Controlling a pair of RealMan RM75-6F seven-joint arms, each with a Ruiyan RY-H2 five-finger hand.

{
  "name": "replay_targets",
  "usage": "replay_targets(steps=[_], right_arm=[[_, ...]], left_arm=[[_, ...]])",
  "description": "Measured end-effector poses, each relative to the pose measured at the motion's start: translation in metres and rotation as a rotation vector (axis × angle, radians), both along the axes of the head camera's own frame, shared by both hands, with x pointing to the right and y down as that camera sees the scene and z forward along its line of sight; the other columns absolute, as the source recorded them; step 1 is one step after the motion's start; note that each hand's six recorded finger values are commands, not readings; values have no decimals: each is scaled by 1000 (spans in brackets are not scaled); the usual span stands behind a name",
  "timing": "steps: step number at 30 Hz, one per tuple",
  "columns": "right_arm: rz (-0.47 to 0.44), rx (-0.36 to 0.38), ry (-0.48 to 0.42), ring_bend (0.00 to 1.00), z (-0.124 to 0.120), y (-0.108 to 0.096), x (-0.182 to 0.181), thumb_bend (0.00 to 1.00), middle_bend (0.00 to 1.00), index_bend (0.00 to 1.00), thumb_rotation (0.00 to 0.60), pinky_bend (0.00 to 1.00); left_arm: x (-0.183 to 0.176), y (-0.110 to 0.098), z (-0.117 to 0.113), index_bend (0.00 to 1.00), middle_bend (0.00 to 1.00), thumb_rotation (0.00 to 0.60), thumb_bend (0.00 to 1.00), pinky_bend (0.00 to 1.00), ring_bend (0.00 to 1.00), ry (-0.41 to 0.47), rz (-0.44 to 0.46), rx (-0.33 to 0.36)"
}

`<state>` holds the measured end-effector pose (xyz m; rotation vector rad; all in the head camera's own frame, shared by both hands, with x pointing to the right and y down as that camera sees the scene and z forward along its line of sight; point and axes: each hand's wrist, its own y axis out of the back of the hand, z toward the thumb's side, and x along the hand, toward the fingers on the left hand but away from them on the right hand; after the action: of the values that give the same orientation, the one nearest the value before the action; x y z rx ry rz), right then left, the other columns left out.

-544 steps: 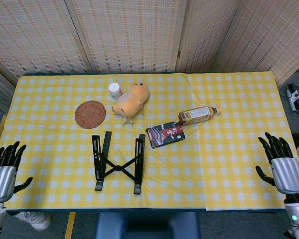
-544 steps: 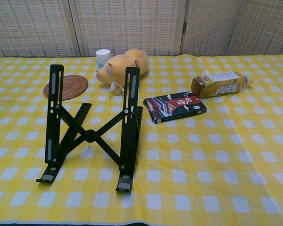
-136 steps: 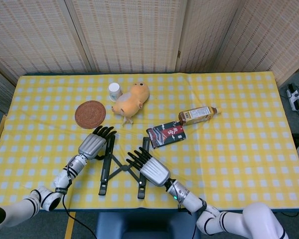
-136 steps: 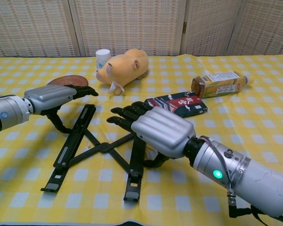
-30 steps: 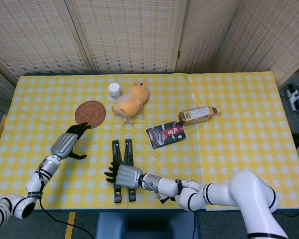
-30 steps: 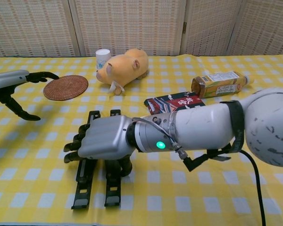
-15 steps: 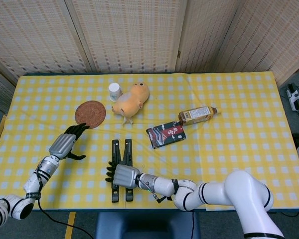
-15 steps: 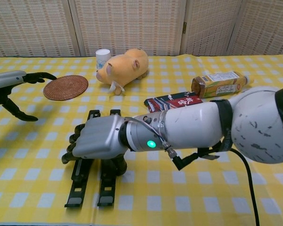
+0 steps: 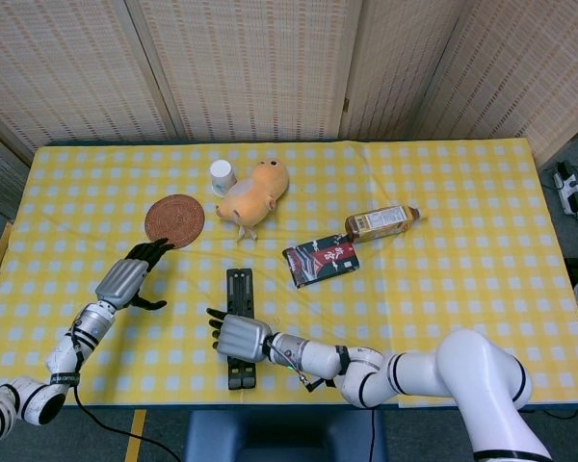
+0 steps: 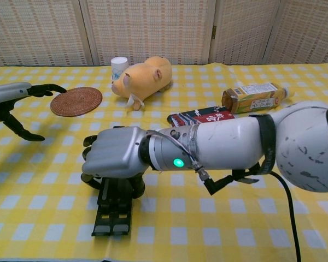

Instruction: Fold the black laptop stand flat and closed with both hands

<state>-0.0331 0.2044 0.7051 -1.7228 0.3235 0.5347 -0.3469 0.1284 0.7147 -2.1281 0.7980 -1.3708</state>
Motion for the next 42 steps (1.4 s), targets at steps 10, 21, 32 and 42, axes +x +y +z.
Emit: replay_targets(steps=[10,21,32,42], right_arm=[[51,-20,-31,14,-10,-5,9,237,1,0,600,0],[433,6,-192,39,-67,-58,77,237,0,0,600,0],[888,128,-100,27,-104,-84,260,237,0,0,600,0],[1228,71,-104,0,-125,-42,388,237,0,0,600,0]], left_arm=[[1,-5,-10,7,0,600,202,0,0,-11,6,43],[-33,-20,-55,63,0,600,245,0,0,-102,-69,211],[-87,23,-102,91,0,600,246,0,0,-250,-180,308],[-100,85,-133,91,0,600,243,0,0,-283,-214,358]])
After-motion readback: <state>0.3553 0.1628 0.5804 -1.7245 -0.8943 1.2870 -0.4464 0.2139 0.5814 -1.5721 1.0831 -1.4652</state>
